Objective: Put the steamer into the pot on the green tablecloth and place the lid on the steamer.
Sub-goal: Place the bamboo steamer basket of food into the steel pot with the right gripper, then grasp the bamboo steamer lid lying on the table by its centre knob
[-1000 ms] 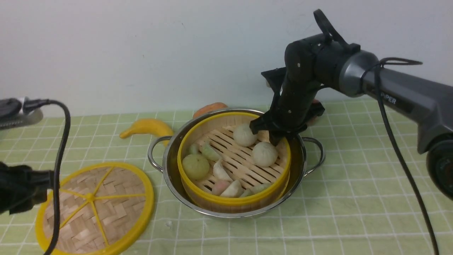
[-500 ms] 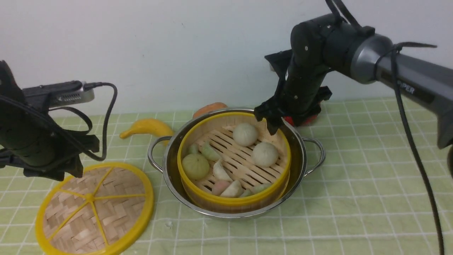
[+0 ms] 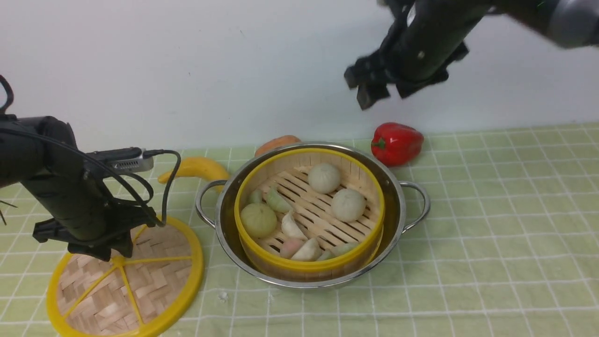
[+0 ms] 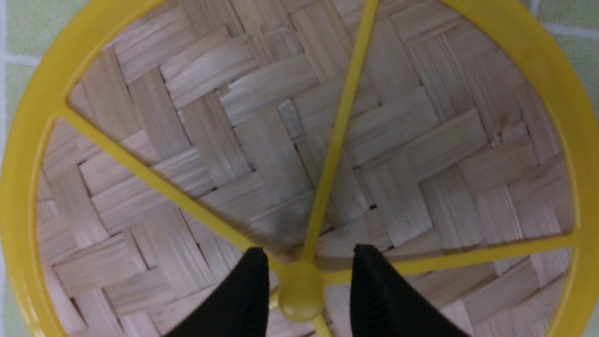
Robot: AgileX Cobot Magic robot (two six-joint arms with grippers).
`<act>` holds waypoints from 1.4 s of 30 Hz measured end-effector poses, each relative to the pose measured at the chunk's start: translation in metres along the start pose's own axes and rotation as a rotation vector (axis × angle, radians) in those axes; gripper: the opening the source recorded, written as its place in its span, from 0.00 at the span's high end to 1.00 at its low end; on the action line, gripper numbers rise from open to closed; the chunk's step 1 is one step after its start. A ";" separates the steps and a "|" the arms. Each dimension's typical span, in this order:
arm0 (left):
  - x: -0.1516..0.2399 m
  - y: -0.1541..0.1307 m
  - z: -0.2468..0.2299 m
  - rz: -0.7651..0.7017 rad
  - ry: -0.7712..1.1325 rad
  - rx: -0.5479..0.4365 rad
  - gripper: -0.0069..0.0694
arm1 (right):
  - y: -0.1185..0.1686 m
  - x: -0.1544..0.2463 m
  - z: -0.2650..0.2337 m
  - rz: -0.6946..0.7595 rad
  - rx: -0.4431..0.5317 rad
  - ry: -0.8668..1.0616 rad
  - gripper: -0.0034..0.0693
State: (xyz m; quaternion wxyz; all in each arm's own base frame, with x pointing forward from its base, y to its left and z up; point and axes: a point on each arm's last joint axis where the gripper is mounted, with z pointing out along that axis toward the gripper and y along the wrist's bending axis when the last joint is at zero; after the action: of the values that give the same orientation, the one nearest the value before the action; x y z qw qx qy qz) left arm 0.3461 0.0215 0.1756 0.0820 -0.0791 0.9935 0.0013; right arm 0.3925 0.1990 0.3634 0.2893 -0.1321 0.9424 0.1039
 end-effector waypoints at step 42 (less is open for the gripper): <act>-0.037 -0.085 -0.175 0.244 -0.292 0.006 0.75 | -0.068 0.246 -0.326 0.128 0.108 -0.621 0.26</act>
State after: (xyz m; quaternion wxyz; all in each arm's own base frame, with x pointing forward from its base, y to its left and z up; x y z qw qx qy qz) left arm 0.3671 -0.0595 0.3551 0.2249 0.0432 0.9732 0.0198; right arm 0.0481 0.0000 0.4785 0.5623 -0.0191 0.8197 0.1070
